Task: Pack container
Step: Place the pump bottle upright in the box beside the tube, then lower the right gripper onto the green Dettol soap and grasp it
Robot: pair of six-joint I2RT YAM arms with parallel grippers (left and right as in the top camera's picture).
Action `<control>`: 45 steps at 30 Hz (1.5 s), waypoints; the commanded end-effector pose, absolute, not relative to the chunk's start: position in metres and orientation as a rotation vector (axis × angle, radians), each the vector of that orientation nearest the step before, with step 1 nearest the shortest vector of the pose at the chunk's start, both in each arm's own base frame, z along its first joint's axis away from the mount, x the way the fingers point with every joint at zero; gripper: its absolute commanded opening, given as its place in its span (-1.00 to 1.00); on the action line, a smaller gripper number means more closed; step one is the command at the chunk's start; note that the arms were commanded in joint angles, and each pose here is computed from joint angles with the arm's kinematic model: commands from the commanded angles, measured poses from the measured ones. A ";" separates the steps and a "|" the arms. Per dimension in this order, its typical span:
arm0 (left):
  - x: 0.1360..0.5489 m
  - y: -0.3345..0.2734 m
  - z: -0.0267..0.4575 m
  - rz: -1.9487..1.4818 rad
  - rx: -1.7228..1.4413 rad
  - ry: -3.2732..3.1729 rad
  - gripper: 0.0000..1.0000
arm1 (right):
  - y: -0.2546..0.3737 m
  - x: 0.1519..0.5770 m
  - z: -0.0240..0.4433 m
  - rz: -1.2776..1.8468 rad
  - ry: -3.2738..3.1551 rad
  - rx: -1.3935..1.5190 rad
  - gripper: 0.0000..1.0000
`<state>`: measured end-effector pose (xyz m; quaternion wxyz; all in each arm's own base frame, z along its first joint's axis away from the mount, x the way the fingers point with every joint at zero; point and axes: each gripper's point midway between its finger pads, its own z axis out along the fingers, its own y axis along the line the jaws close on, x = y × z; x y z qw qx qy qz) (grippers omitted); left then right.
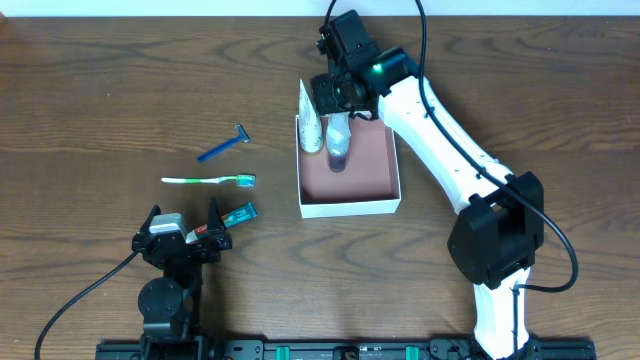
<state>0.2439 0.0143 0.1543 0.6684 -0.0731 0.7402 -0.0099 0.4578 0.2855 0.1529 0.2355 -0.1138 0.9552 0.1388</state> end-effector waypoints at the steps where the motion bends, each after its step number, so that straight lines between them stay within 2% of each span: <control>1: 0.243 0.017 0.135 -0.006 -0.171 1.724 0.96 | 0.286 0.463 0.172 0.390 2.567 -0.329 0.19; 6: 0.243 0.017 0.135 -0.006 -0.171 1.724 0.96 | 0.261 0.479 0.199 0.388 2.526 -0.256 0.28; 11: 0.243 0.017 0.135 -0.006 -0.171 1.724 0.96 | 0.212 0.483 0.232 0.351 2.523 -0.159 0.45; 17: 0.243 0.017 0.135 -0.006 -0.171 1.724 0.96 | 0.139 0.450 0.252 0.260 2.645 -0.031 0.55; 22: 0.243 0.016 0.135 -0.006 -0.170 1.724 0.96 | 0.083 0.403 0.231 0.084 2.874 0.080 0.88; 25: 0.243 0.017 0.135 -0.006 -0.171 1.724 0.96 | 0.065 0.380 0.215 0.026 2.995 0.097 0.98; 34: 0.243 0.016 0.135 -0.006 -0.171 1.724 0.96 | 0.033 0.347 0.165 -0.057 3.204 0.015 0.99; 38: 0.243 0.016 0.135 -0.006 -0.171 1.724 0.96 | 0.013 0.347 0.140 -0.057 3.227 0.027 0.98; 45: 0.243 0.017 0.135 -0.006 -0.171 1.724 0.96 | -0.015 0.349 0.090 -0.027 3.224 -0.113 0.98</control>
